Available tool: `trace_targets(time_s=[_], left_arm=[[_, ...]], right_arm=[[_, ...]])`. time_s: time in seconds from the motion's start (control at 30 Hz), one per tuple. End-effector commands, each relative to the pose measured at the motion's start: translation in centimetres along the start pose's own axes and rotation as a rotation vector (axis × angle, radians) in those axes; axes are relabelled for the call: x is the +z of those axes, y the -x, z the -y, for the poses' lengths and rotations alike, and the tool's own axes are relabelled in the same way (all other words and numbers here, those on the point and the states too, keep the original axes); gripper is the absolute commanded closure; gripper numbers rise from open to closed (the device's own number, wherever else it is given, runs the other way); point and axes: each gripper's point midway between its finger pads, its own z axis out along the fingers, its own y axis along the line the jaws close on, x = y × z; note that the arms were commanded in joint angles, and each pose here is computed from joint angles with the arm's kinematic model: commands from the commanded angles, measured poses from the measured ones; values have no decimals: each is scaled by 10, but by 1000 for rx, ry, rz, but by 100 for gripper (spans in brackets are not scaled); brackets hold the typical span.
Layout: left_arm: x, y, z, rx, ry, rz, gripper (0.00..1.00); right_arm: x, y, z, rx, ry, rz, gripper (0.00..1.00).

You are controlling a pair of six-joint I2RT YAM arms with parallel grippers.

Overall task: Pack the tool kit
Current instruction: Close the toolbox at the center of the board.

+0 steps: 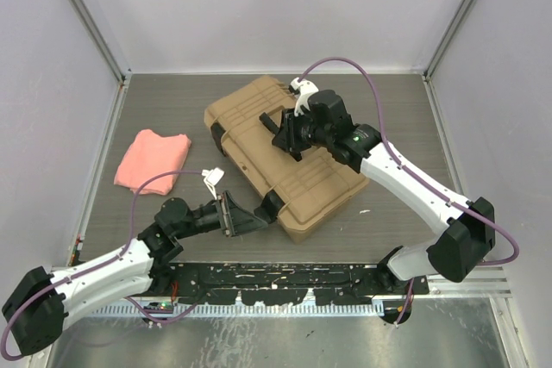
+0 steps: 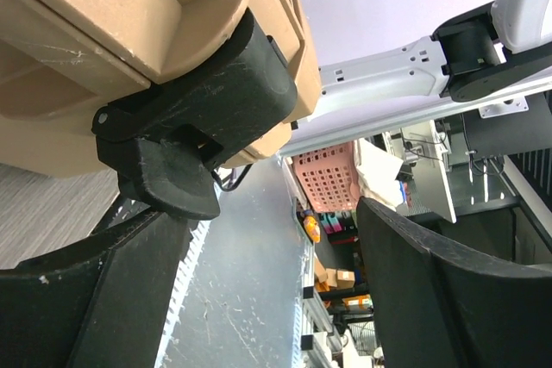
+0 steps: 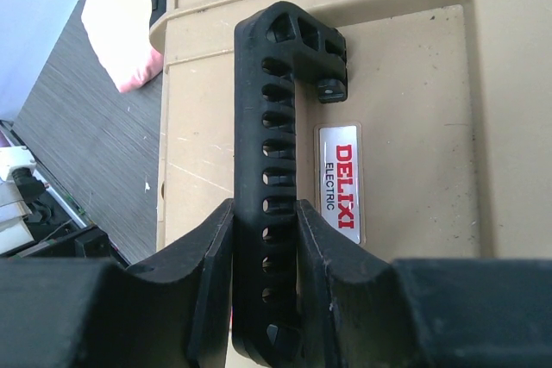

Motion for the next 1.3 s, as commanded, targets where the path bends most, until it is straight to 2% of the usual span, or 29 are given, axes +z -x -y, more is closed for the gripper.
trace_targets(time_s=[0.0,0.17,0.57,1.03,1.27], left_arm=[[7,33,21,46,-9,133,19],[6,52,11,15,65,241,20],[19,61,-3,-9,162,238,27],[36,71,11,3,131,226,30],[38,77,31,1,56,242,29]], right_arm=[[17,0,7,72,-37,14,87],[16,2,4,73,-29,17,87],[14,2,0,84,-5,14,87],[14,-3,-3,94,16,2,87],[13,-5,-3,88,16,0,87]])
